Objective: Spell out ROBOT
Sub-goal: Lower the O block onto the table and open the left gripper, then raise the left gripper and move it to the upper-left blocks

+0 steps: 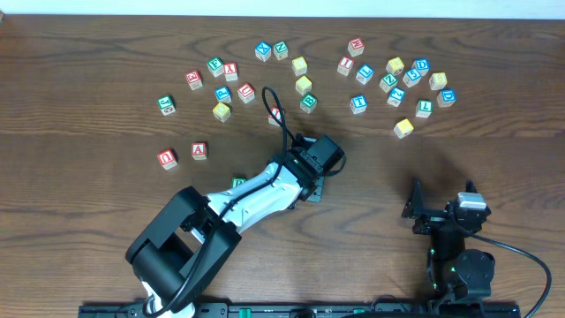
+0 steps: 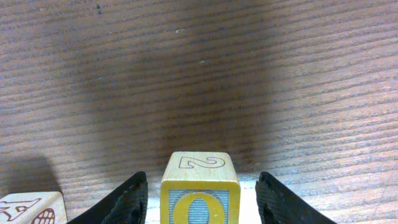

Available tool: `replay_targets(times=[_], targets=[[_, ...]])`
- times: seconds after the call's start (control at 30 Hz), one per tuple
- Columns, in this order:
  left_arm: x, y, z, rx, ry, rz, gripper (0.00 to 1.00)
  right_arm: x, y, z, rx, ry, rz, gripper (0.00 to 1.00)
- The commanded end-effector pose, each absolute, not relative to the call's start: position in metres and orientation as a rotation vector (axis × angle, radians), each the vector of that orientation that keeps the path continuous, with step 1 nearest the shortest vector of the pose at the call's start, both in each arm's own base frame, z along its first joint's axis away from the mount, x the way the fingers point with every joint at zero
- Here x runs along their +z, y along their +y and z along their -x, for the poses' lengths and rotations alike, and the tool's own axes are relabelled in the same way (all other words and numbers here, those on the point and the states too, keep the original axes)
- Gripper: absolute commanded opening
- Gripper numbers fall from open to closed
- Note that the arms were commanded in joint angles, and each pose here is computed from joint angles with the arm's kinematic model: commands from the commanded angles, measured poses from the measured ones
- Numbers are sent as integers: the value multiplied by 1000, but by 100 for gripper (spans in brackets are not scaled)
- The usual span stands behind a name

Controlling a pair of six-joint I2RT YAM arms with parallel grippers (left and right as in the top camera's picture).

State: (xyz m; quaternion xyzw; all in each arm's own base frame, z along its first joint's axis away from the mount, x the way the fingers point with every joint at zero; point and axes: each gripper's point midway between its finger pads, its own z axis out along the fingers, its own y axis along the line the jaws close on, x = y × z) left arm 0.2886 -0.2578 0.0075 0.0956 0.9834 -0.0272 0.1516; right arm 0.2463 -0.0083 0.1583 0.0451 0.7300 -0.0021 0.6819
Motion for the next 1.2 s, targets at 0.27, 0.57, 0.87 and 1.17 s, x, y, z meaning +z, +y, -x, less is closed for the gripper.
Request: replay_targets(times=[0.27, 0.57, 0.87, 1.17], targets=[[45, -267, -325, -115, 2706, -327, 62, 158, -10, -246, -18, 1636, -98, 99], [103, -258, -362, -168, 2567, -325, 64, 158, -10, -246, -18, 1636, -98, 99], [181, -200, -389, -123, 2392, -368, 68, 158, -10, -246, -18, 1636, -98, 99], [222, -107, -393, 41, 2354, -324, 75, 158, -10, -246, -18, 1636, -98, 99]])
